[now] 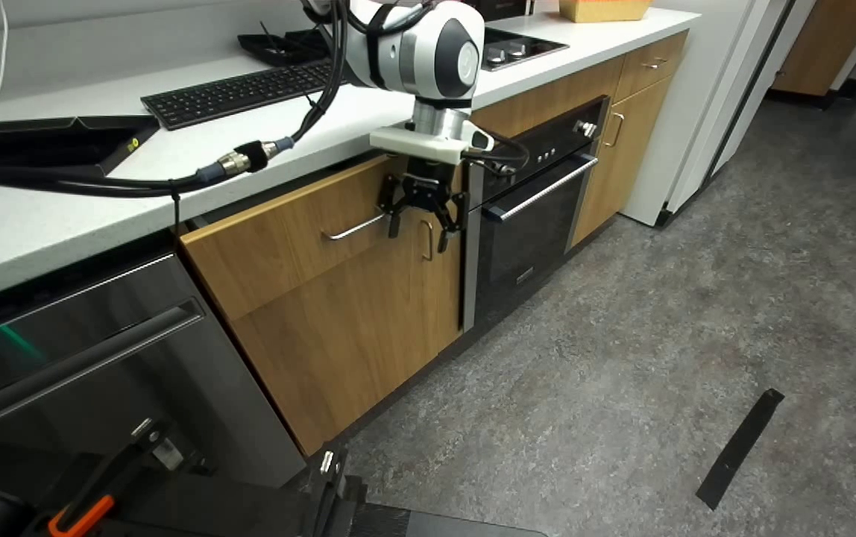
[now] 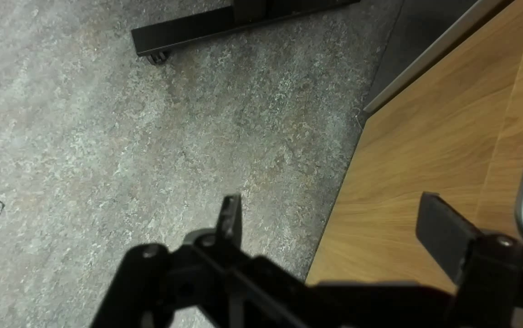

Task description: Close the drawer

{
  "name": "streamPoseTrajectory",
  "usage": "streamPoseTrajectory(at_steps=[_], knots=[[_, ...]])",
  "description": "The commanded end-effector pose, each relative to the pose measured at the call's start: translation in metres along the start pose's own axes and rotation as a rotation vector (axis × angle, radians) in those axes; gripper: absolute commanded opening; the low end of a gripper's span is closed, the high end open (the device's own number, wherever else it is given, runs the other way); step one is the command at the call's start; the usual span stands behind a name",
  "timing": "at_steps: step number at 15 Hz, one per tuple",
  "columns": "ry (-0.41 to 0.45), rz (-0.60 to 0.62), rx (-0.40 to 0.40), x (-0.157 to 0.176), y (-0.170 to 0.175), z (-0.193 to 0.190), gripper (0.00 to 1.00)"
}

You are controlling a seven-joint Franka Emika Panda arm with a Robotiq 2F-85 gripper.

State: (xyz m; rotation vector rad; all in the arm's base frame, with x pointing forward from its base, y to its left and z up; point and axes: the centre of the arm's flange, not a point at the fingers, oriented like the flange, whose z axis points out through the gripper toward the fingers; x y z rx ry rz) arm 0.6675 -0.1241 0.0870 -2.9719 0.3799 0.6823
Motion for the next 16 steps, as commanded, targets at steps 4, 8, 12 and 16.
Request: streamPoseTrajectory(at_steps=[4,8,12,16], knots=[[0.086,-0.043,-0.026,0.007,-0.074,-0.011,1.00],[0.117,-0.069,-0.023,-0.003,-0.091,-0.022,1.00],[0.085,-0.042,-0.039,0.003,-0.047,-0.015,1.00],[0.086,-0.044,-0.041,0.003,-0.047,-0.016,1.00]])
